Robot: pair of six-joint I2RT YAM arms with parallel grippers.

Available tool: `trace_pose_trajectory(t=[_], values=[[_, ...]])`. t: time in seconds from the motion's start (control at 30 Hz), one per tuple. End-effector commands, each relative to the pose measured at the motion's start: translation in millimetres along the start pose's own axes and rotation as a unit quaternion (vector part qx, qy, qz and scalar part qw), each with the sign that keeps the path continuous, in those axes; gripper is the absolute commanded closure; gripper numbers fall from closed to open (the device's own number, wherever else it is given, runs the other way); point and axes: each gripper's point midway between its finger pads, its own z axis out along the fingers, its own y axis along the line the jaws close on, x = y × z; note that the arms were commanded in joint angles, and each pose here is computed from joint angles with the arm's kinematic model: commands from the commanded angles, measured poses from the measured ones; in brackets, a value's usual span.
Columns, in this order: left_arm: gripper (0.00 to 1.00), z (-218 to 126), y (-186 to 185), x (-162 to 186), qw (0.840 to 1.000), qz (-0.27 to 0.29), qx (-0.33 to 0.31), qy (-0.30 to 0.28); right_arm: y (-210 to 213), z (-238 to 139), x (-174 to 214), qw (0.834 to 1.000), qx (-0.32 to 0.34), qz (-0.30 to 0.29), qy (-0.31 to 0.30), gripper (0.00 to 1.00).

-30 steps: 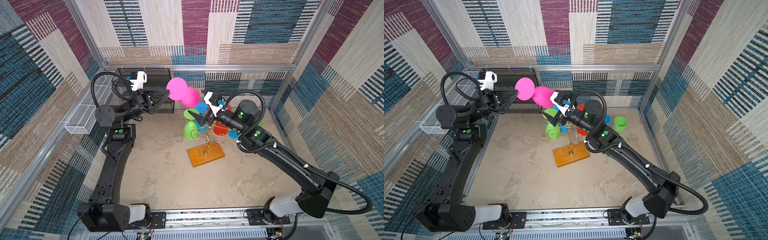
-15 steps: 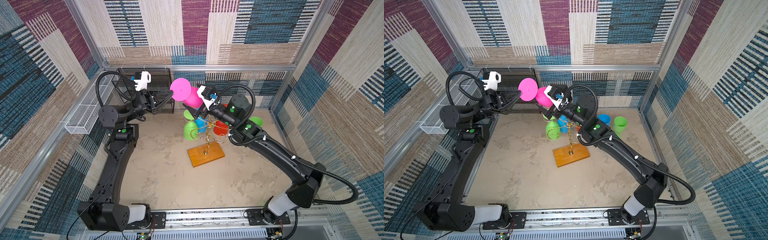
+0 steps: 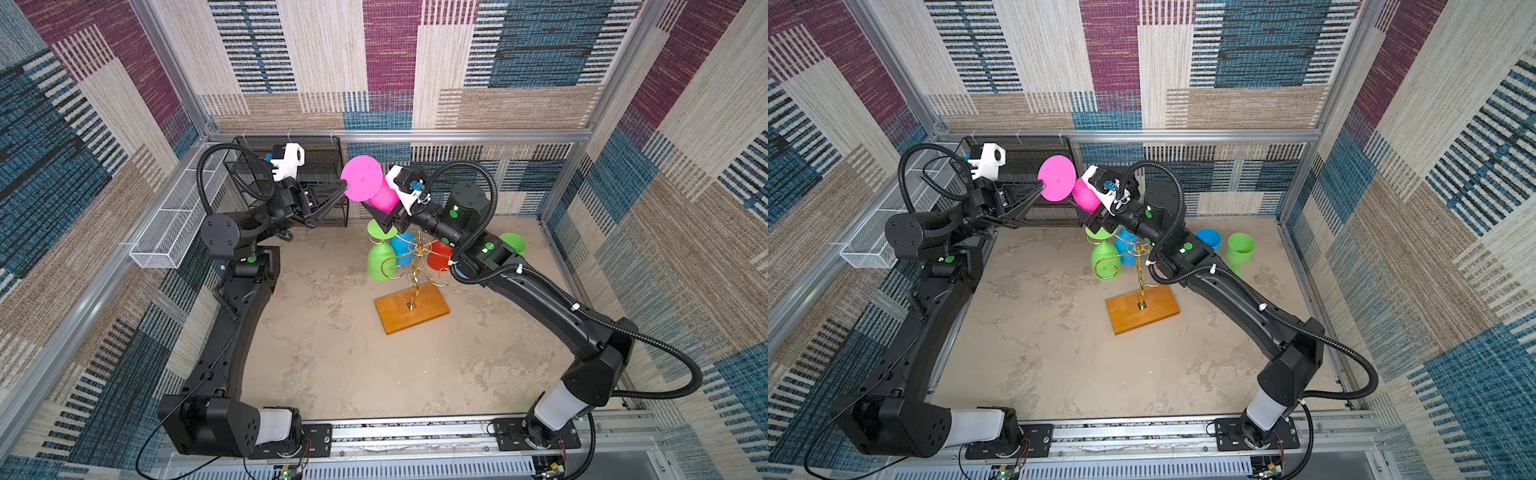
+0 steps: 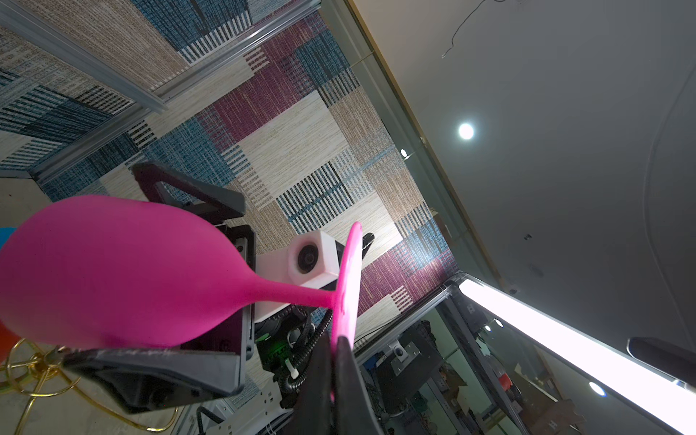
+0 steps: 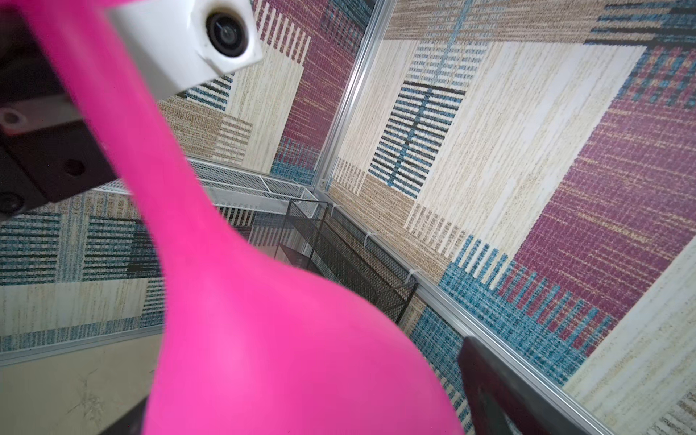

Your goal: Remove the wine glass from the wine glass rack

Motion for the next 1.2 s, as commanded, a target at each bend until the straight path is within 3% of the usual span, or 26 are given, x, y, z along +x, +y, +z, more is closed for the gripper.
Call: trace_pose_trajectory(t=[0.0, 0.6, 0.77, 0.97, 1.1, 1.17], values=[[1.00, 0, -13, 0, 1.000, 0.022, 0.017, -0.002, -5, -3, -2, 1.000, 0.014, 0.006, 0.001, 0.04], [1.00, 2, 9, -11, 1.000, 0.012, 0.008, -0.012, -10, -12, -9, 1.000, 0.017, 0.014, 0.020, 0.32], [0.77, 4, 10, -15, 0.999, 0.029, 0.010, -0.010, -14, -19, -9, 0.999, 0.028, 0.026, 0.039, 0.40], [0.69, 5, 9, -20, 0.997, 0.078, 0.012, -0.014, -25, -29, -5, 0.994, 0.050, 0.055, 0.082, 0.47], [0.68, 4, 29, -24, 0.985, 0.171, -0.031, -0.022, -28, -40, 1, 0.986, 0.056, 0.083, 0.134, 0.50], [0.67, 2, 42, -32, 0.970, 0.226, -0.071, -0.048, -27, -47, 5, 0.981, 0.056, 0.096, 0.160, 0.52]])
